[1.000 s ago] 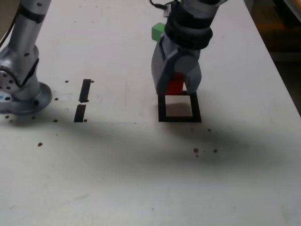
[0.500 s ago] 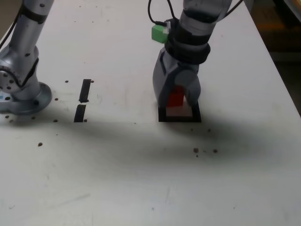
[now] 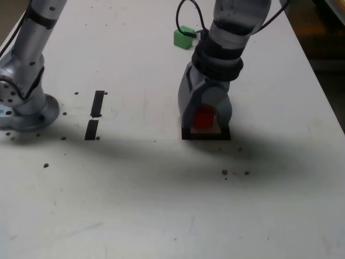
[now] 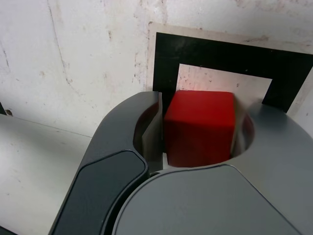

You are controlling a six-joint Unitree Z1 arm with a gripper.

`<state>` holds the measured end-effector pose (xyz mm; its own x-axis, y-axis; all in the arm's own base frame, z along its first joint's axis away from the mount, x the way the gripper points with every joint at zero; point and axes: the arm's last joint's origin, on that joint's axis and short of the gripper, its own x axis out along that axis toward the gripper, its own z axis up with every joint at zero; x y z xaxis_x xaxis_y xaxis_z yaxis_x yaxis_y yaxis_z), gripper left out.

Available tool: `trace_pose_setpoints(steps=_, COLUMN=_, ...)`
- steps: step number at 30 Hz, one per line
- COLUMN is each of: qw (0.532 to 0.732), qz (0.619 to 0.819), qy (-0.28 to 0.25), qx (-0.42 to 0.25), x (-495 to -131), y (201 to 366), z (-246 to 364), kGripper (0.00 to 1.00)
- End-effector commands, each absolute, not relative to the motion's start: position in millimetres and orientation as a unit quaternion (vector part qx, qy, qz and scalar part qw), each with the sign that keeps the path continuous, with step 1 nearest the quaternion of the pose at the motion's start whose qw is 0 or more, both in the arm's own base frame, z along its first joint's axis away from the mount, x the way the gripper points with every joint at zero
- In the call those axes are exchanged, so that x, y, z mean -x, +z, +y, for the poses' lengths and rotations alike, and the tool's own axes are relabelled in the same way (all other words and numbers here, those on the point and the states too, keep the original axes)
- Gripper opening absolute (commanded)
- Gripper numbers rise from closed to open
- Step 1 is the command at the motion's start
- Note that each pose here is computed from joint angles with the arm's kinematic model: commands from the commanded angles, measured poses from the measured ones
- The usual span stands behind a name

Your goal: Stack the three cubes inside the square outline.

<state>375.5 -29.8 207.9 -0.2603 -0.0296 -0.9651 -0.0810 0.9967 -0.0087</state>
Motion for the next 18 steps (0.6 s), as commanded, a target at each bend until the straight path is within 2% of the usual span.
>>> trace_pose_setpoints(steps=1, qw=0.616, qz=0.787, qy=0.02, qx=0.035, x=-370.0, y=219.7, z=-29.1, kGripper=0.94)
trace_pose_setpoints(steps=4, qw=0.626, qz=0.779, qy=0.026, qx=0.03, x=-360.2, y=237.8, z=-26.4, kGripper=0.99)
trace_pose_setpoints(steps=12, qw=0.649, qz=0.76, qy=0.021, qx=-0.004, x=-339.7, y=281.1, z=-0.4, kGripper=1.0)
trace_pose_setpoints(steps=15, qw=0.657, qz=0.754, qy=0.006, qx=-0.018, x=-336.8, y=290.0, z=18.7, kGripper=0.99)
trace_pose_setpoints(steps=18, qw=0.656, qz=0.754, qy=-0.003, qx=-0.038, x=-332.9, y=293.3, z=41.3, kGripper=0.99)
